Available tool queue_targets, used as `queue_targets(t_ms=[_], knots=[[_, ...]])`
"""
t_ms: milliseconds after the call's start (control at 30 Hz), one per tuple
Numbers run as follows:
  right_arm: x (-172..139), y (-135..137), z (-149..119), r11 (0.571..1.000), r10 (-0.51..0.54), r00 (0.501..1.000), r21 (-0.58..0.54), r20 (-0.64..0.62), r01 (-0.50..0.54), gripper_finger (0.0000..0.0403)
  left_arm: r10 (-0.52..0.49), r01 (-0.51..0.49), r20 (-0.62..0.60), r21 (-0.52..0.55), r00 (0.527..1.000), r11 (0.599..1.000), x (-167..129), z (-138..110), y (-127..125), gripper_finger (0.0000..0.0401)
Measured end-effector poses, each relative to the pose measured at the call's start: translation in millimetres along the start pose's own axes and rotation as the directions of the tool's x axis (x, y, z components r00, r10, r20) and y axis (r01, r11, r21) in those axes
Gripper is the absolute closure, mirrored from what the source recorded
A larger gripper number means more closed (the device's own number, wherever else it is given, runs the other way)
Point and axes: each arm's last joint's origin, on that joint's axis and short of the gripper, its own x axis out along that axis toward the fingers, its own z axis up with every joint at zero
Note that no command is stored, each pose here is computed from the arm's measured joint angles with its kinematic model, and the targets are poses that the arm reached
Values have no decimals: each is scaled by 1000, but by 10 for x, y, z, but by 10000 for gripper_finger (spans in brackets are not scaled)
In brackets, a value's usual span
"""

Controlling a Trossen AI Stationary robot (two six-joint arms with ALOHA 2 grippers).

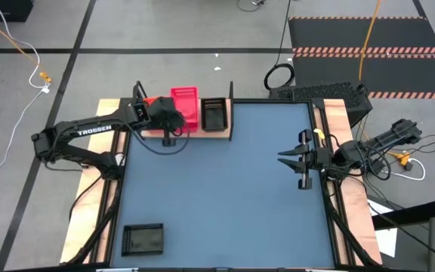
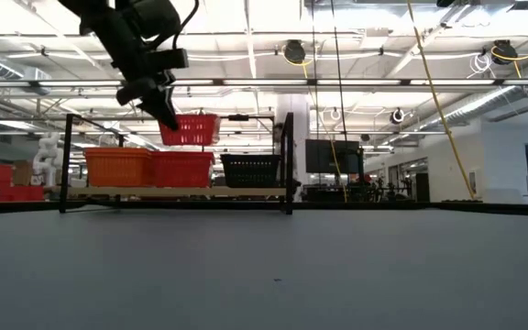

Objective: Stack baskets on shelf by color
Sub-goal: Stack the red bin on top of the stacked red bins on the shelf

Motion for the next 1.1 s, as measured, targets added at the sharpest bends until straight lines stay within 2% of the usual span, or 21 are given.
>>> queue_targets(t_ms=[233, 567, 1100], knots=[[0, 0, 0, 1000, 0, 1000, 4, 0, 0, 337, -24, 24, 0, -83, 1000, 996, 5, -12, -11, 368], [0, 0, -1, 1000, 0, 1000, 0, -1, 0, 337, -22, 22, 3, -115, 1000, 993, 5, -8, -9, 355], [0, 1, -4, 1000, 1, 1000, -2, -4, -1, 337, 6, -6, -24, -14, 1000, 1000, 7, 46, -111, 353]])
